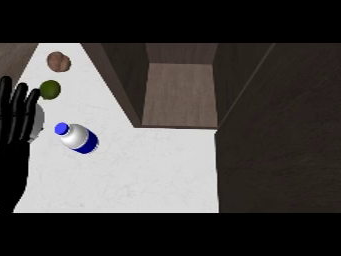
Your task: Pick up the bottled water, place it into the cabinet and close the cabinet
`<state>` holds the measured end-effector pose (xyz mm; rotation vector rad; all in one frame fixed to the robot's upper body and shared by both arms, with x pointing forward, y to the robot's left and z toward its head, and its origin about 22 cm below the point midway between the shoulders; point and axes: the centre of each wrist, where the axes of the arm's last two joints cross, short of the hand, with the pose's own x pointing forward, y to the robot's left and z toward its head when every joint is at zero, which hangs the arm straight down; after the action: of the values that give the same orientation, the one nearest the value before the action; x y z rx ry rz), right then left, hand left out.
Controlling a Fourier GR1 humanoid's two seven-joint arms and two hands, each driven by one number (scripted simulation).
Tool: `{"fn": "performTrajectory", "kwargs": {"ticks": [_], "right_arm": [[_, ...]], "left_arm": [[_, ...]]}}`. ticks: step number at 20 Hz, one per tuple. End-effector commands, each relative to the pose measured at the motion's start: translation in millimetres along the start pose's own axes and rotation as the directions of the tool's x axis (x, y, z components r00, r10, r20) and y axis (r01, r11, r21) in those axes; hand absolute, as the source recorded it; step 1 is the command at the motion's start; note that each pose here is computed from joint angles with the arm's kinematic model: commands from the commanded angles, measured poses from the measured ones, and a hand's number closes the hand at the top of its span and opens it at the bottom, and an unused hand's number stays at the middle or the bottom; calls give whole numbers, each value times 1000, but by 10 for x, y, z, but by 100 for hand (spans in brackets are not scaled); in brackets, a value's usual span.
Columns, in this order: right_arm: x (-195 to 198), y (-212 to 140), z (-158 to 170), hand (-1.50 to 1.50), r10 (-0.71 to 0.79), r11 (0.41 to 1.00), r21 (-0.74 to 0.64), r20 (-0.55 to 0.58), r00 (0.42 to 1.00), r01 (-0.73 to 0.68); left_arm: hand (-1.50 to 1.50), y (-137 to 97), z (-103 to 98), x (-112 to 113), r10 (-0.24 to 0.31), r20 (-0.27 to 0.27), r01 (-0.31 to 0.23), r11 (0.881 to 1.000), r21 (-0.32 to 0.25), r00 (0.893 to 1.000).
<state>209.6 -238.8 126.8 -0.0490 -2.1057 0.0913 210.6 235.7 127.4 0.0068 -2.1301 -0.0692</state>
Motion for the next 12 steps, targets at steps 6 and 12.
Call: {"fn": "performTrajectory", "kwargs": {"ticks": [6,12], "right_arm": [[150,-76,326,-150,56,995,77,21,998,-58],[-7,89,618,-150,-347,930,21,-274,897,366]], "left_arm": [[-150,205,-211,-108,28,40,-21,985,-172,999],[-150,240,228,-479,297,-408,-277,955,109,863]]}}
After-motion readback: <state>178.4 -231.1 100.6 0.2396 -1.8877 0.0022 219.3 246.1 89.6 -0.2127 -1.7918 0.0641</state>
